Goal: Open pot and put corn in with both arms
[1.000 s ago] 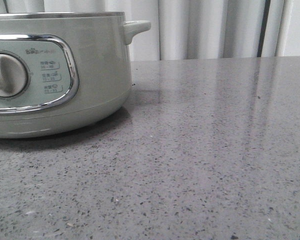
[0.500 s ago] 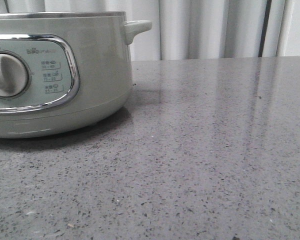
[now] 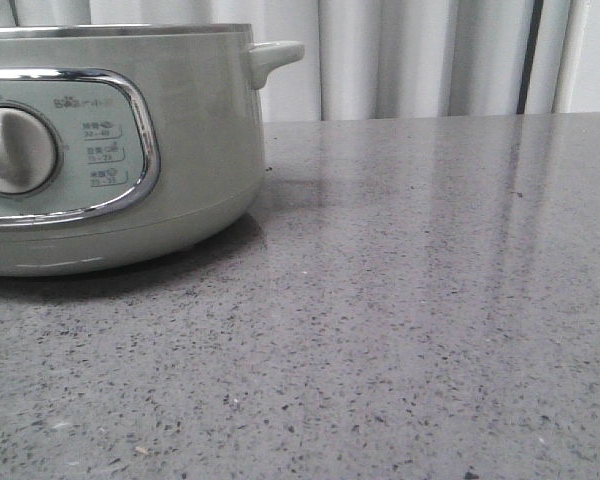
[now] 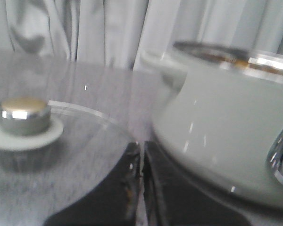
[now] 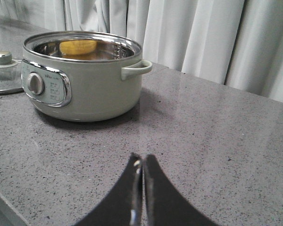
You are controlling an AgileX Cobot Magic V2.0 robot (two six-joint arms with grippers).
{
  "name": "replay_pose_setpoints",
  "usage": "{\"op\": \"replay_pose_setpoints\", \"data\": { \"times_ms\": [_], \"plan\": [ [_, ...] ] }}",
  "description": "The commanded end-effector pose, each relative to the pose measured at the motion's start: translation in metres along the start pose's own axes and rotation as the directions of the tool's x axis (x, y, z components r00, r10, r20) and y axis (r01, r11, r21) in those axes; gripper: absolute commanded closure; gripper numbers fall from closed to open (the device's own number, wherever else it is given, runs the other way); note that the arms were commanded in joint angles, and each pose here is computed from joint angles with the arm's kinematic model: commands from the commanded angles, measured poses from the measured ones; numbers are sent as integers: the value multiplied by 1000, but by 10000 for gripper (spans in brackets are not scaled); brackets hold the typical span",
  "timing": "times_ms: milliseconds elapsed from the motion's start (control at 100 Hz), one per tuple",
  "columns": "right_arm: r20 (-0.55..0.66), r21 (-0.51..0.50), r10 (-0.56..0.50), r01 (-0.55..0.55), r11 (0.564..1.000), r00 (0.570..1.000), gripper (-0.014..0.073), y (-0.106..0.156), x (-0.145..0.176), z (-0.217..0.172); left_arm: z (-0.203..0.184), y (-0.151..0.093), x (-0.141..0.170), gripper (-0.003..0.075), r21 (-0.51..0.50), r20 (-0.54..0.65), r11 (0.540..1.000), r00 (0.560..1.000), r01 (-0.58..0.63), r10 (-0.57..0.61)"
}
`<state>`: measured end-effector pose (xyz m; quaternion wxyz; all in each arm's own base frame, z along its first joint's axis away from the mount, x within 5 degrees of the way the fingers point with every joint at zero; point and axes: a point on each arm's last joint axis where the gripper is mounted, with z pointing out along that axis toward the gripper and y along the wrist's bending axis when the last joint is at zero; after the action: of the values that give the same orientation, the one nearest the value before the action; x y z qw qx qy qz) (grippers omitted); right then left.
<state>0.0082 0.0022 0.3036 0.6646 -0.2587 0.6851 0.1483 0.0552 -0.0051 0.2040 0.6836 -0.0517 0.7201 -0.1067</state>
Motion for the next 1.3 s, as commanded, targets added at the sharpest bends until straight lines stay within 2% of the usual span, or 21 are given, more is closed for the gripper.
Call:
{"op": "replay_pose_setpoints", "data": {
  "times_ms": [0, 40, 120, 1150, 1240, 1290],
  "plan": [
    [84, 24, -21, 19, 1000, 996, 639, -2, -12, -2, 0, 2, 7, 741, 7, 22, 1000, 1000, -4, 4],
    [84, 24, -21, 19, 1000, 996, 639, -2, -12, -2, -1, 2, 14, 741, -5, -88, 1000, 996, -5, 4],
    [83, 23, -21, 19, 1000, 996, 639, -2, -12, -2, -1, 4, 24, 741, -16, -168, 1000, 986, -9, 6],
    [82, 25, -21, 19, 999, 996, 639, -2, -12, -2, -1, 4, 24, 741, -16, -168, 1000, 986, -9, 6],
    [29, 107, -97, 94, 990, 995, 639, -7, -8, -2, -1, 4, 24, 741, -16, -168, 1000, 986, -9, 6],
    [-23, 145, -101, 104, 984, 995, 639, -7, -1, 0, -1, 4, 24, 741, -16, -168, 1000, 986, -7, 4]
  ]
}}
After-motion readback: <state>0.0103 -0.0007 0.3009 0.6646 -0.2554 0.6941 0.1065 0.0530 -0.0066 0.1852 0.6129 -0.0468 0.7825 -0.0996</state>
